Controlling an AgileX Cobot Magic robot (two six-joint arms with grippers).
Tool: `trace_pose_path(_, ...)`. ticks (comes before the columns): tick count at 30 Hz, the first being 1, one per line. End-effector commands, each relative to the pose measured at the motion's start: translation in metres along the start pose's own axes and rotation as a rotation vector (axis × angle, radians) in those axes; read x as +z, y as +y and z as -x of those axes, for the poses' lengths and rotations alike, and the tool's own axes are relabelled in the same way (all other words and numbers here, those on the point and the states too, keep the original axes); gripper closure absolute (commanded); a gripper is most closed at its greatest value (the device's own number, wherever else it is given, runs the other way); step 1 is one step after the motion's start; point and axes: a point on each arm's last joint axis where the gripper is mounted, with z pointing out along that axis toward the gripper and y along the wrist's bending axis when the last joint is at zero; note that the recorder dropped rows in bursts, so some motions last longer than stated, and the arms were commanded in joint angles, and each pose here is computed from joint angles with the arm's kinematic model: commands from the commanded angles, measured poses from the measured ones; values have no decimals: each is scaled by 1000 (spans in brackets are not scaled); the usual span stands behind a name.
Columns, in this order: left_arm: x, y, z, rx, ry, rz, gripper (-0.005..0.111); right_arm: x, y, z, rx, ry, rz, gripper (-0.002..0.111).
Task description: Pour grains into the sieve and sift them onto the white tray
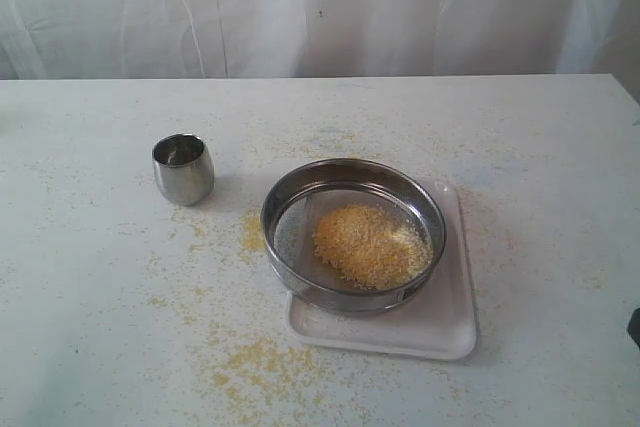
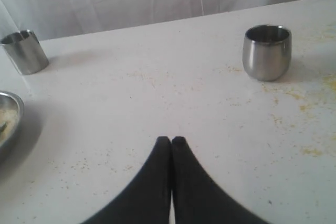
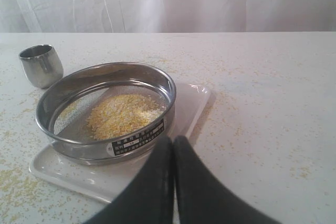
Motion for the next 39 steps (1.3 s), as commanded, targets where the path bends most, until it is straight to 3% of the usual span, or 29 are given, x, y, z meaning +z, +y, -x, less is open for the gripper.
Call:
trace_pose_path(1, 3, -3, -18, 5, 96, -21, 107, 0, 0, -1, 1, -5, -6, 108)
trace_pose_path(4, 1, -5, -27, 14, 197, -45, 107, 0, 0, -1, 1, -5, -6, 108)
trace_pose_path(21, 1, -4, -27, 35, 194, -42, 107, 0, 0, -1, 0, -6, -5, 108)
trace_pose_path(28, 2, -9, -22, 73, 134, -139, 107, 0, 0, 0, 0, -23, -4, 108)
trace_pose_path(33, 2, -8, -20, 103, 107, -128, 107, -2, 0, 16, 0, -190, 2, 108)
trace_pose_path(39, 2, -7, -19, 123, 101, -119, 107, -14, 1, 47, 11, -565, 20, 108)
